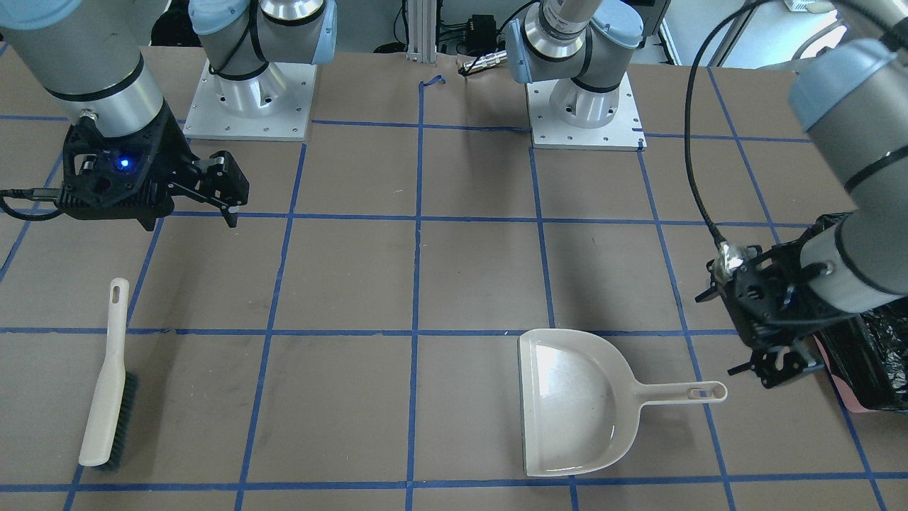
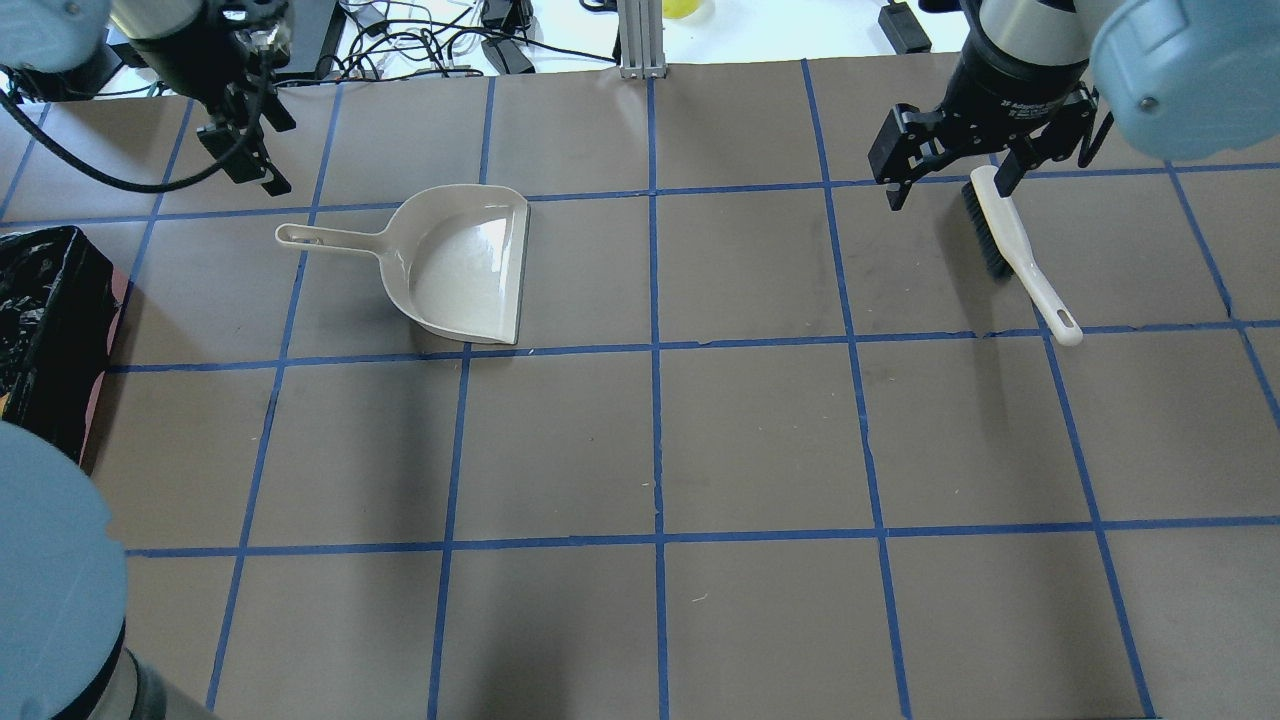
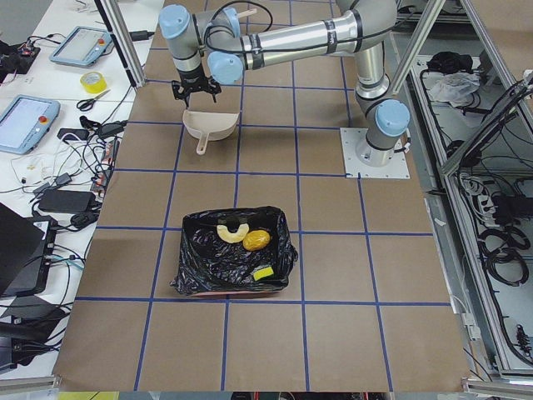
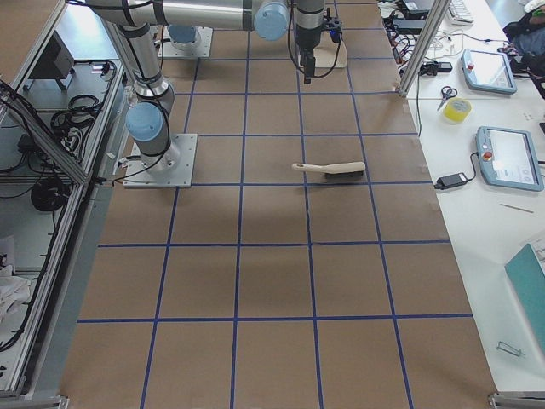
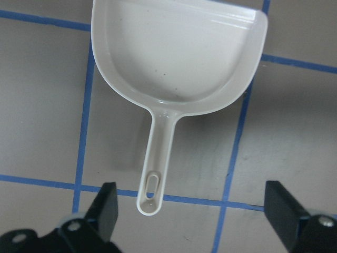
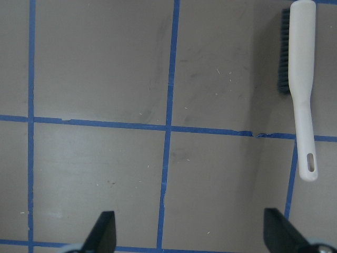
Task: Sweep and dump trash into bin
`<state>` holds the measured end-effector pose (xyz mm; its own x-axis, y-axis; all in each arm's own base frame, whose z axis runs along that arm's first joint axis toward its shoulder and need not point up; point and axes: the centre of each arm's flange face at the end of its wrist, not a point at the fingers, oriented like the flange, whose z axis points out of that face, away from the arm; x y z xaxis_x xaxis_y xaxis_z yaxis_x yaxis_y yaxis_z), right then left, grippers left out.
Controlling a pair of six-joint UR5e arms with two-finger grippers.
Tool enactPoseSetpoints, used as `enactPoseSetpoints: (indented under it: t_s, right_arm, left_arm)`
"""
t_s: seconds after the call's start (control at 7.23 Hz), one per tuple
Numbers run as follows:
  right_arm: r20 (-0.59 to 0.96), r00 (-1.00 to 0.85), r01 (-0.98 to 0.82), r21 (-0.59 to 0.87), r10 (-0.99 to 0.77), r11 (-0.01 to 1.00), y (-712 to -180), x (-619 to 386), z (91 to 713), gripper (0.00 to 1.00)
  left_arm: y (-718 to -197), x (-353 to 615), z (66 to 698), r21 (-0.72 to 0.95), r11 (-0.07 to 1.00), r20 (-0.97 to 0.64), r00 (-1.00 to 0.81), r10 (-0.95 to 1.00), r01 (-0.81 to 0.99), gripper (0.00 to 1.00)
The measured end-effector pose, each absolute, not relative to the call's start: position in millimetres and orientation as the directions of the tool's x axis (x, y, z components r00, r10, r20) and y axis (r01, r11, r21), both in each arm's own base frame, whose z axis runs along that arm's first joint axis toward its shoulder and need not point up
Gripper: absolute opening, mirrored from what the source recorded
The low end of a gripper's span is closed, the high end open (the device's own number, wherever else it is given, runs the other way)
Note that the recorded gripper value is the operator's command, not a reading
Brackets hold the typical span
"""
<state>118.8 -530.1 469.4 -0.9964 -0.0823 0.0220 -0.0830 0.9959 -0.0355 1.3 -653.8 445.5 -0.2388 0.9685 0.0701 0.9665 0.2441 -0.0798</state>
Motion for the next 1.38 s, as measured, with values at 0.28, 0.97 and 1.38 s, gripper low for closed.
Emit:
enactPoseSetpoints:
  t_s: [0.28, 0.97, 1.38]
  right_arm:
    - [0.021, -0.996, -0.082, -0.035, -0.082, 0.996, -530, 119, 469, 1.00]
    - [0.021, -0.997, -0.080, -0.036, -0.079, 0.996, -530, 119, 469, 1.00]
    - [0.015, -0.997, -0.080, -0.049, -0.079, 0.996, -531, 120, 472, 1.00]
  left_arm:
    - [-616, -8, 501, -0.068, 0.413, 0.073, -0.408, 0.910, 0.908, 1.00]
    - [-548, -30, 531, 0.011, 0.876, 0.086, -0.874, 0.479, 0.481, 1.00]
    - [-524, -101, 523, 0.078, 0.969, -0.012, -0.971, 0.237, 0.235, 1.00]
